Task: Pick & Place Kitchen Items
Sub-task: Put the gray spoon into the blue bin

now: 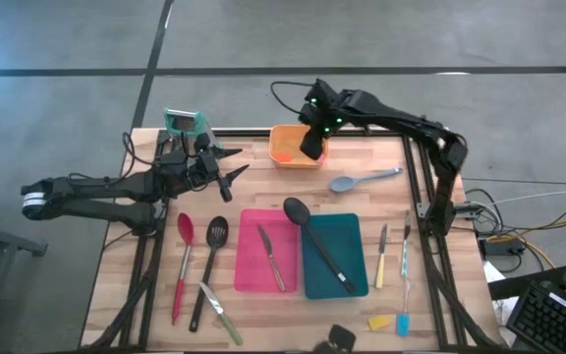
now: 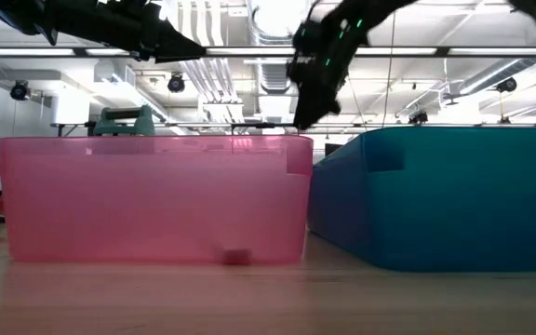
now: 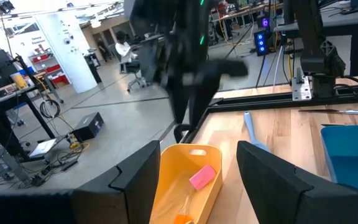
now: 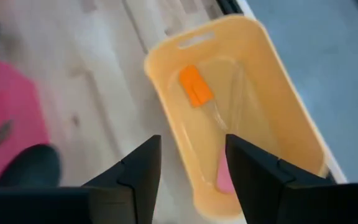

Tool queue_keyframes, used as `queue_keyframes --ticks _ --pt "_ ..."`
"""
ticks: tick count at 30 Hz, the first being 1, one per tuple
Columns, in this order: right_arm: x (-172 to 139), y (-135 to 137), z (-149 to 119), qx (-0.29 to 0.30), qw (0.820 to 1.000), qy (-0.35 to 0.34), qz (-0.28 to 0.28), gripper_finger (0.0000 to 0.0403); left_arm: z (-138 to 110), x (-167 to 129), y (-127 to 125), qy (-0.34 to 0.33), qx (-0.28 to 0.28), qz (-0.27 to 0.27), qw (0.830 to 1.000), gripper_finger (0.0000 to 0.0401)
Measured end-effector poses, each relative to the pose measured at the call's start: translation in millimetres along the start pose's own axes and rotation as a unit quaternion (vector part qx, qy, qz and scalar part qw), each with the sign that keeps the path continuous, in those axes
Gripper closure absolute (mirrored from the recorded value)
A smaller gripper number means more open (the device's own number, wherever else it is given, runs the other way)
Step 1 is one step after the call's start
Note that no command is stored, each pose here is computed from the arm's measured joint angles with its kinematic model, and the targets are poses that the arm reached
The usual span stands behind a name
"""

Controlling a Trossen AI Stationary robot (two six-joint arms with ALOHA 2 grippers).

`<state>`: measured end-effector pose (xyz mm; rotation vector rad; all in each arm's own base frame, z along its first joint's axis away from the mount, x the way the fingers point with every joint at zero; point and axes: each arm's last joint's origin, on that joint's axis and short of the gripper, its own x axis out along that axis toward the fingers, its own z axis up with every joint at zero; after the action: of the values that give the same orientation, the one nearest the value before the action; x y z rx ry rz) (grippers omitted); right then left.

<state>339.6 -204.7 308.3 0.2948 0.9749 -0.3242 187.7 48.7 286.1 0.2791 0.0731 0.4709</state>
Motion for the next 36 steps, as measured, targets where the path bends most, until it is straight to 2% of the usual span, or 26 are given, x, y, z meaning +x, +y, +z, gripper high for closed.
queue_keyframes --ticks 4,10,13,17,21,25,36 --pt "-53 19 -7 -0.012 1.000 -0.025 0.005 0.0249 0 0 0 -0.001 0.000 0.000 1.000 0.0183" --pt "-127 41 -37 -0.007 0.999 -0.035 0.014 0.0270 0 0 0 -0.001 0.001 0.000 1.000 0.0183" --pt "-153 48 -53 0.000 0.998 -0.056 0.017 0.0280 0 0 0 -0.001 0.001 0.000 1.000 0.0183" --pt "-171 55 -77 -0.001 0.997 -0.069 0.023 0.0292 0 0 0 0.000 0.000 0.000 1.000 0.0183" --pt "-175 57 -104 -0.004 0.998 -0.063 0.025 0.0304 0 0 0 0.000 0.000 0.000 1.000 0.0183" --pt "-165 55 -129 -0.024 0.999 -0.040 0.023 0.0317 0 0 0 0.000 0.000 0.000 1.000 0.0183" --pt "-107 47 -188 -0.095 0.992 0.080 0.018 0.0352 0 0 0 0.000 -0.010 0.000 1.000 0.0183"
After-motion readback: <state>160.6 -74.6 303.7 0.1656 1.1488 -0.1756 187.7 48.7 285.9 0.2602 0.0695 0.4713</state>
